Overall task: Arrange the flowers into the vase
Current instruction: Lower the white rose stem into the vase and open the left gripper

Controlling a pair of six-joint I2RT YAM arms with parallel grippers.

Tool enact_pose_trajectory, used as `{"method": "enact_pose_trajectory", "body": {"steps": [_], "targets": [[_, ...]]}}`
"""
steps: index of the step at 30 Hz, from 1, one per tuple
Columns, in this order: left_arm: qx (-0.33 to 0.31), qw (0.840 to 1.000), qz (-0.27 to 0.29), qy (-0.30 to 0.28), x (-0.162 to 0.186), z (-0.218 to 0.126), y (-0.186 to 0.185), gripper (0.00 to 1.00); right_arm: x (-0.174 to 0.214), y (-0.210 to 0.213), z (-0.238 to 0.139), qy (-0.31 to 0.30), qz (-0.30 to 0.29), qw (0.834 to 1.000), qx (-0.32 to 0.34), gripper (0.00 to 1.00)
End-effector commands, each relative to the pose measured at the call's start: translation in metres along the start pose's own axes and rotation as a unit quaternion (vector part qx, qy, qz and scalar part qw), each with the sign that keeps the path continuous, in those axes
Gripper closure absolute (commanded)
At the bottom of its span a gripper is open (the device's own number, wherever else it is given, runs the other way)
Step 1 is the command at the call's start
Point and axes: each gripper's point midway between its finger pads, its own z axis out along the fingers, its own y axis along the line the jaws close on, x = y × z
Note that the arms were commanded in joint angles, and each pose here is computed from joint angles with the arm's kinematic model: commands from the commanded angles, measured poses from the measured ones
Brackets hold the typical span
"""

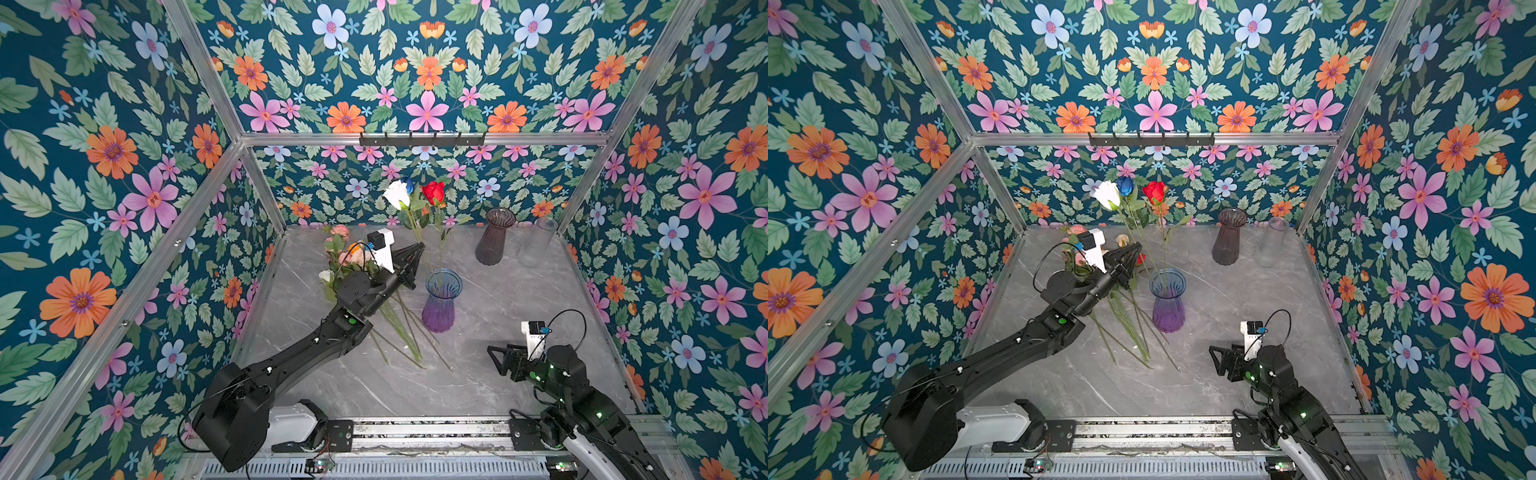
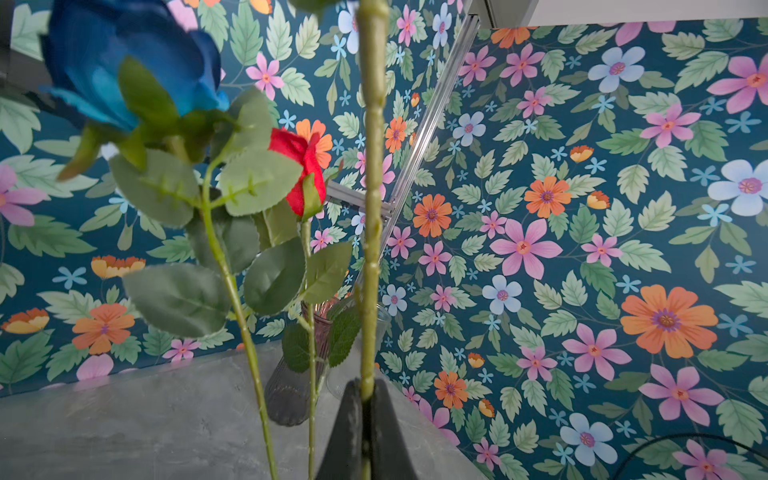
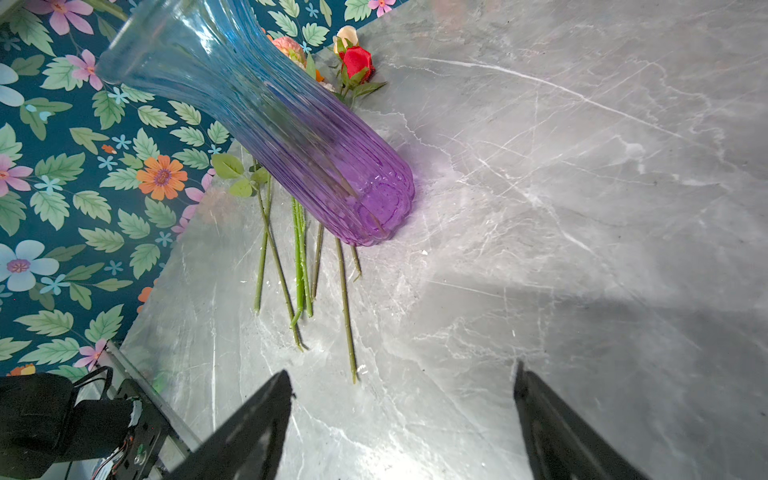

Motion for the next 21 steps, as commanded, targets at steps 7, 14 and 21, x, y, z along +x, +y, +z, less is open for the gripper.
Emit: {"method": "enact_pose_trajectory", "body": {"steps": [7,14,21], "targets": [[-0.066,0.986,-0.089,-0.125,-0.005,-0.01,0.022,1.0,-0.003,0.001,-0.001,-0.009,0.0,1.0,-0.003,0.15],[-0.11,0.983,-0.087,-0.116,0.01,-0.003,0.031,0.93,-0.003,0.002,-0.001,-0.01,0.0,1.0,-0.004,0.15],[-0.186,0.98,-0.06,-0.043,0.02,-0.007,0.046,0.11,-0.003,0.002,-0.002,-0.011,-0.001,1.0,-0.005,0.15]]}}
